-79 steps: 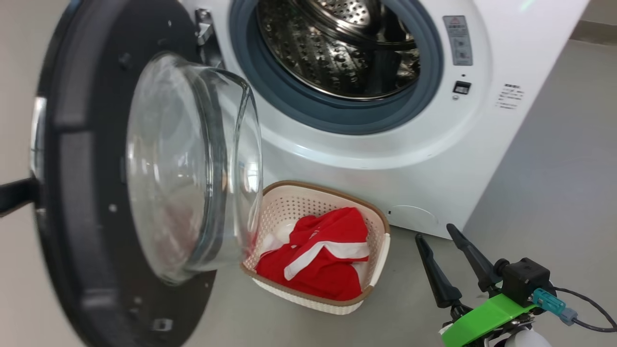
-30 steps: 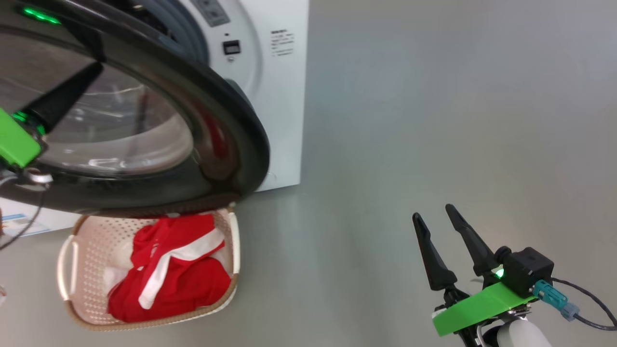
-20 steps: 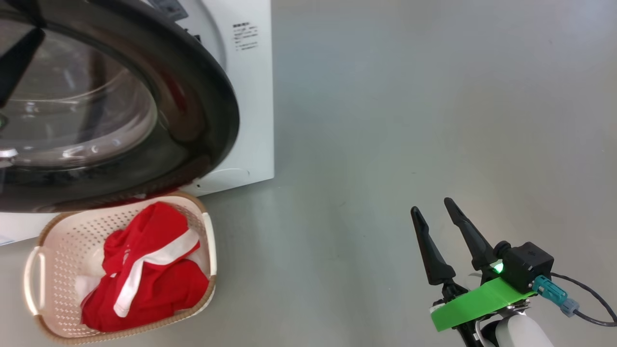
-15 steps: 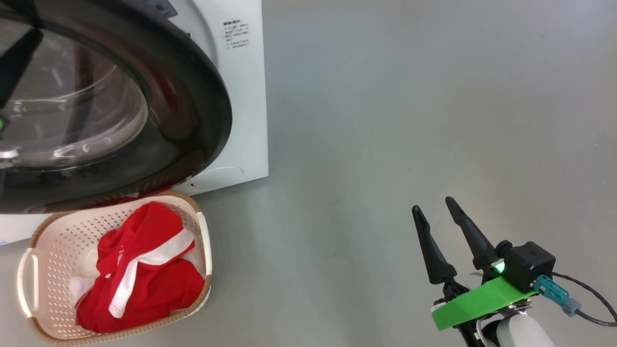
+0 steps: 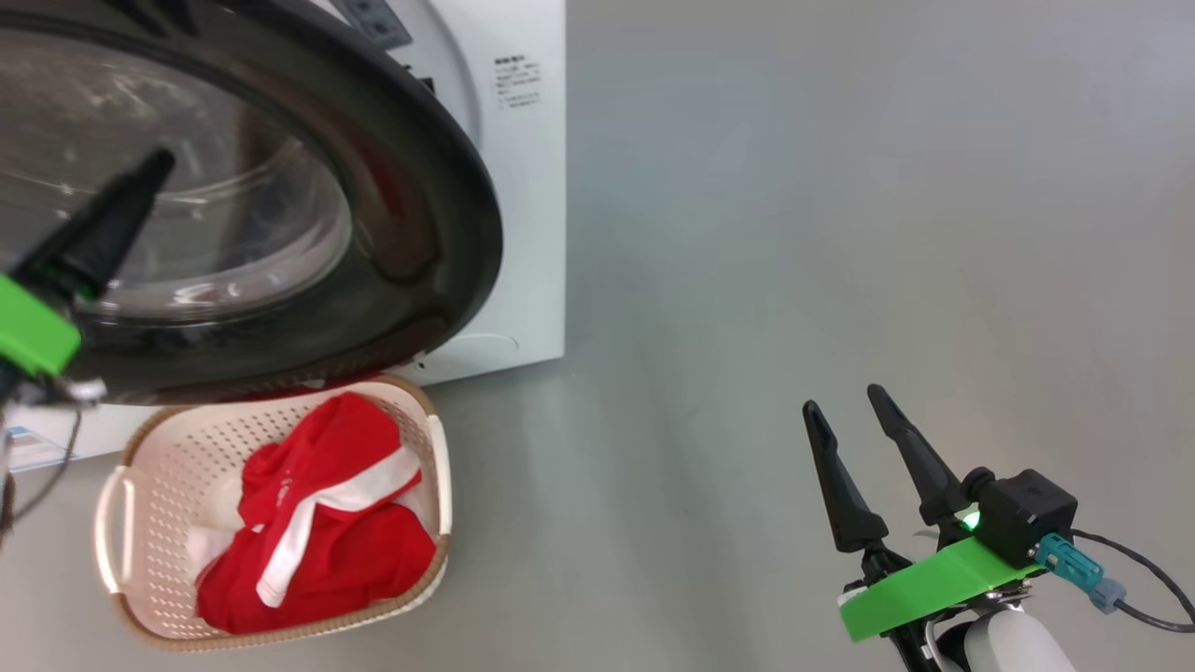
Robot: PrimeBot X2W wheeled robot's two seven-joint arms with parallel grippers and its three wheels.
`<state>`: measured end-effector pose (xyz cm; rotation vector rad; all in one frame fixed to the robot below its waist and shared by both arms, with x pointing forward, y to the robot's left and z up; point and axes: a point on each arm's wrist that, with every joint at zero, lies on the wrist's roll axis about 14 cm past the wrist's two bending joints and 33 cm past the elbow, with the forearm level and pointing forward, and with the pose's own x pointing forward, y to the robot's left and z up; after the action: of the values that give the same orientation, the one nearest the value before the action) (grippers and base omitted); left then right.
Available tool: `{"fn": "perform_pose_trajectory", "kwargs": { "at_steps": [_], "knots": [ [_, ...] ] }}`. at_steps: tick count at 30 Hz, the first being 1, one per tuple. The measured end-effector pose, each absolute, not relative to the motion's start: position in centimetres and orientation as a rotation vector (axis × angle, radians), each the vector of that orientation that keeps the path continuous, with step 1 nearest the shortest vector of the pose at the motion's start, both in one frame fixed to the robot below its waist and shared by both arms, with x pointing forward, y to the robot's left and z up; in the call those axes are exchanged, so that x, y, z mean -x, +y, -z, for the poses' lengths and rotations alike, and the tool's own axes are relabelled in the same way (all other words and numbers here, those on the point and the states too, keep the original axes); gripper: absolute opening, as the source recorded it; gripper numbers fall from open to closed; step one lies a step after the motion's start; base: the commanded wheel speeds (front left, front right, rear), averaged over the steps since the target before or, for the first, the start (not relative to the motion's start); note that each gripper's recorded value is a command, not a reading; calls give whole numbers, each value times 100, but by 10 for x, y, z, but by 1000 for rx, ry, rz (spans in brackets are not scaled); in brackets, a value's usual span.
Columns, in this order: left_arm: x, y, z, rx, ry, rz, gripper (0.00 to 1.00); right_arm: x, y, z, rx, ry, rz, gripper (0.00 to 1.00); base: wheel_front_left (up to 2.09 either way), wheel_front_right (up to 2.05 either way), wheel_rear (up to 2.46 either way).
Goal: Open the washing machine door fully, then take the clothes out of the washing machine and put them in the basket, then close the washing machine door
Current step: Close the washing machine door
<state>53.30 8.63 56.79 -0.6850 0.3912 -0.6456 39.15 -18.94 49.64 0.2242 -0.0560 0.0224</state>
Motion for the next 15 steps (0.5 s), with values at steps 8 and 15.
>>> {"fn": "perform_pose_trajectory", "kwargs": {
  "at_steps": [8,15],
  "knots": [
    [-499,120,-550,712,337,539,100,-391,-175,-504,-223,-71,-78,100,0,0,0],
    [-465,149,-522,709,296,419,100,-390,-167,-510,-213,-84,-115,100,0,0,0]
  ]
}}
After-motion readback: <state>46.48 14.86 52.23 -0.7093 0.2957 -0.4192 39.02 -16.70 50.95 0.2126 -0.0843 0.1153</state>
